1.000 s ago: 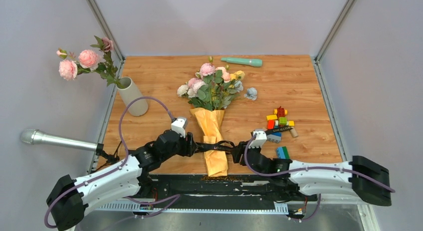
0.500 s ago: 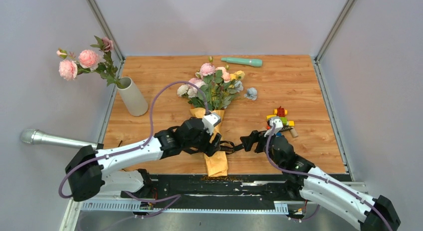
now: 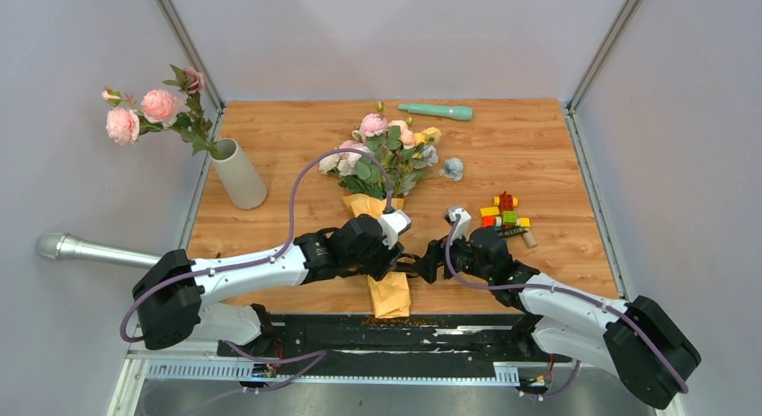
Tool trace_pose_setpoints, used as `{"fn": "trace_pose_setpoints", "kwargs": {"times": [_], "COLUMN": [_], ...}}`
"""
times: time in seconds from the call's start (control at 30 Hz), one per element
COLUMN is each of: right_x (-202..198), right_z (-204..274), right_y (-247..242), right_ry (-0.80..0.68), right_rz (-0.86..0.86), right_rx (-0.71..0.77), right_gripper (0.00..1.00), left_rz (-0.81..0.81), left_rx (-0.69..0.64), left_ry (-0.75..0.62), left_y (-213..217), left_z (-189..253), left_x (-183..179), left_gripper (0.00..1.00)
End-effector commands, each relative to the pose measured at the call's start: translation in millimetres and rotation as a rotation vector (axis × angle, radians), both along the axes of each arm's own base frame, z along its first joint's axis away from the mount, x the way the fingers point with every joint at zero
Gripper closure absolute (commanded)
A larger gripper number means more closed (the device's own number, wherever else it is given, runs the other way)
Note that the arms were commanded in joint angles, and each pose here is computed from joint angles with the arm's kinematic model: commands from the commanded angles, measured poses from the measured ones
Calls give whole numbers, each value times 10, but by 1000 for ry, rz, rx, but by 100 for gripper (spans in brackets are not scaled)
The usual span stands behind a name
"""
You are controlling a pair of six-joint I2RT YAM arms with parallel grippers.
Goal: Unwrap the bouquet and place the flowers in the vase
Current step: Untie the ribbon from the wrapping paper.
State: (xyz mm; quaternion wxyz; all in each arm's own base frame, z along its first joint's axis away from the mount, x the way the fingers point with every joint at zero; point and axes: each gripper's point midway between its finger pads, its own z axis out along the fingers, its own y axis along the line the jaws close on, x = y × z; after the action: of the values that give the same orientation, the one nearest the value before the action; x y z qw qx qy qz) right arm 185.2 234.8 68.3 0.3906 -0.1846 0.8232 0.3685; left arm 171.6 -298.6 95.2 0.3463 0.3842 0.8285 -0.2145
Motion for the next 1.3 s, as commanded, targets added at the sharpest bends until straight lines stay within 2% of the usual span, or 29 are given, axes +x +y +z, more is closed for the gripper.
{"fn": "trace_pose_setpoints", "kwargs": {"times": [0.0, 0.13, 0.33, 0.47, 0.57, 0.73, 0.9, 1.07, 1.17, 1.27], "right_x": [122, 147, 147, 140, 145, 166, 190, 216, 254, 281], "right_z": [404, 371, 327, 294, 260, 236, 198, 130, 63, 3], "right_y": [248, 300, 422, 475, 484, 467, 402, 303, 208, 120], "right_ry": [-103, -90, -50, -29, -16, -6, -1, 12, 29, 40], "right_rz": [82, 103, 160, 183, 183, 162, 114, 50, -16, -71], "right_rx": [94, 77, 73, 78, 72, 65, 55, 29, 3, -22], "right_gripper": [23, 25, 35, 44, 55, 81, 94, 100, 100, 100], "left_rz": [-12, -14, -12, -9, -7, -7, 2, 25, 54, 80], "left_rx": [-38, -55, -52, -57, -54, -59, -92, -108, -105, -104], "left_ry": [-39, -27, -14, -14, -13, -10, -9, -16, -22, -28], "left_y": [-64, -63, -58, -56, -45, -37, -29, 34, 98, 172], "left_z": [108, 72, 35, 38, 31, 45, 105, 138, 121, 91], "left_x": [17, -21, -44, -49, -54, -68, -87, -93, -82, -82], "left_gripper": [44, 48, 50, 62, 70, 84, 99, 100, 95, 94]}}
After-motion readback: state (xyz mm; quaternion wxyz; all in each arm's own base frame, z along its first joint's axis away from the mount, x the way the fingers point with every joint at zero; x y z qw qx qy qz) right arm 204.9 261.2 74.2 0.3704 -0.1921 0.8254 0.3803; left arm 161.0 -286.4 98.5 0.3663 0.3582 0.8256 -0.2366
